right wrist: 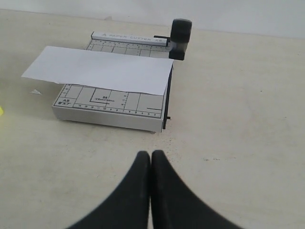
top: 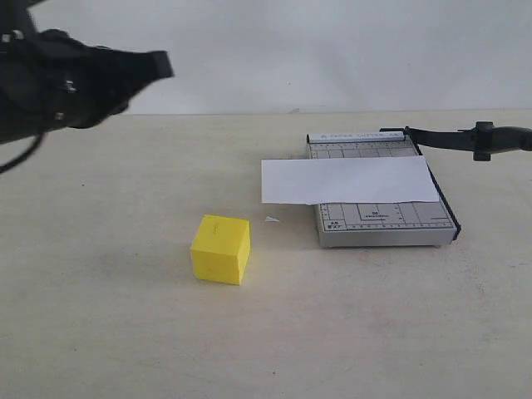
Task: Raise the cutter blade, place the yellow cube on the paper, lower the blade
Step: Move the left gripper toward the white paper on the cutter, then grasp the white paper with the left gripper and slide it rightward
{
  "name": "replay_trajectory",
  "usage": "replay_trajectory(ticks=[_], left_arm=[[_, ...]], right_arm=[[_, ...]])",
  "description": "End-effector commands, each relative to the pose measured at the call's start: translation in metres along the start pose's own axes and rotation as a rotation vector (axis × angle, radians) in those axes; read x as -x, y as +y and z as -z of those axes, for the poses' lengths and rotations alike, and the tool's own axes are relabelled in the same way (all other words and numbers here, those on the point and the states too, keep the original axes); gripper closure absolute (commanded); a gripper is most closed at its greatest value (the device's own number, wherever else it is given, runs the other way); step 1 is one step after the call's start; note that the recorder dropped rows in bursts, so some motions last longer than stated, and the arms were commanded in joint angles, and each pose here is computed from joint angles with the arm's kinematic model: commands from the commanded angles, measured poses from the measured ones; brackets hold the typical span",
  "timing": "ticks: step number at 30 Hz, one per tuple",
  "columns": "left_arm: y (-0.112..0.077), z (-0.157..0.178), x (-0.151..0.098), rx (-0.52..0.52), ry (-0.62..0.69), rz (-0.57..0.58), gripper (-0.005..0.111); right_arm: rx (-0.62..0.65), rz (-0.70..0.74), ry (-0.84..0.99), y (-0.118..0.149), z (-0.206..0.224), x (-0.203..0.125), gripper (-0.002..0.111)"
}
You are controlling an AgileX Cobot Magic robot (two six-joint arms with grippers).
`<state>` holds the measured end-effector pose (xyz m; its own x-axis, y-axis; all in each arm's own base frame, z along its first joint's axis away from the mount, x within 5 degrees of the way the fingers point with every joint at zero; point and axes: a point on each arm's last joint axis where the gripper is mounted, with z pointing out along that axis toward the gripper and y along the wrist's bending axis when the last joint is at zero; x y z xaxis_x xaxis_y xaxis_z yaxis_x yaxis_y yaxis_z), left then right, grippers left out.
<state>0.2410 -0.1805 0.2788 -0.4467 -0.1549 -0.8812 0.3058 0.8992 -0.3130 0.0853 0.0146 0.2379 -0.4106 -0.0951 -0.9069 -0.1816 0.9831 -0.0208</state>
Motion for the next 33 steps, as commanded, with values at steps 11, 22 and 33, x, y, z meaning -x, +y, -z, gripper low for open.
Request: replay_trajectory(ticks=[11, 22, 33], left_arm=[[-0.105, -0.162, -0.069, -0.360, 0.389, -0.148, 0.102], [-0.104, -0.217, -0.130, -0.418, 0.528, -0.301, 0.102], [-0.123, -0.237, -0.143, -0.571, 0.624, -0.290, 0.102]], right_arm=[[0.012, -0.011, 0.178, -0.001, -0.024, -0.009, 0.108], [0.034, -0.113, 0.213, 0.001, -0.032, -0.002, 0.108], [0.043, -0.137, 0.216, 0.002, -0.032, -0.002, 0.108]])
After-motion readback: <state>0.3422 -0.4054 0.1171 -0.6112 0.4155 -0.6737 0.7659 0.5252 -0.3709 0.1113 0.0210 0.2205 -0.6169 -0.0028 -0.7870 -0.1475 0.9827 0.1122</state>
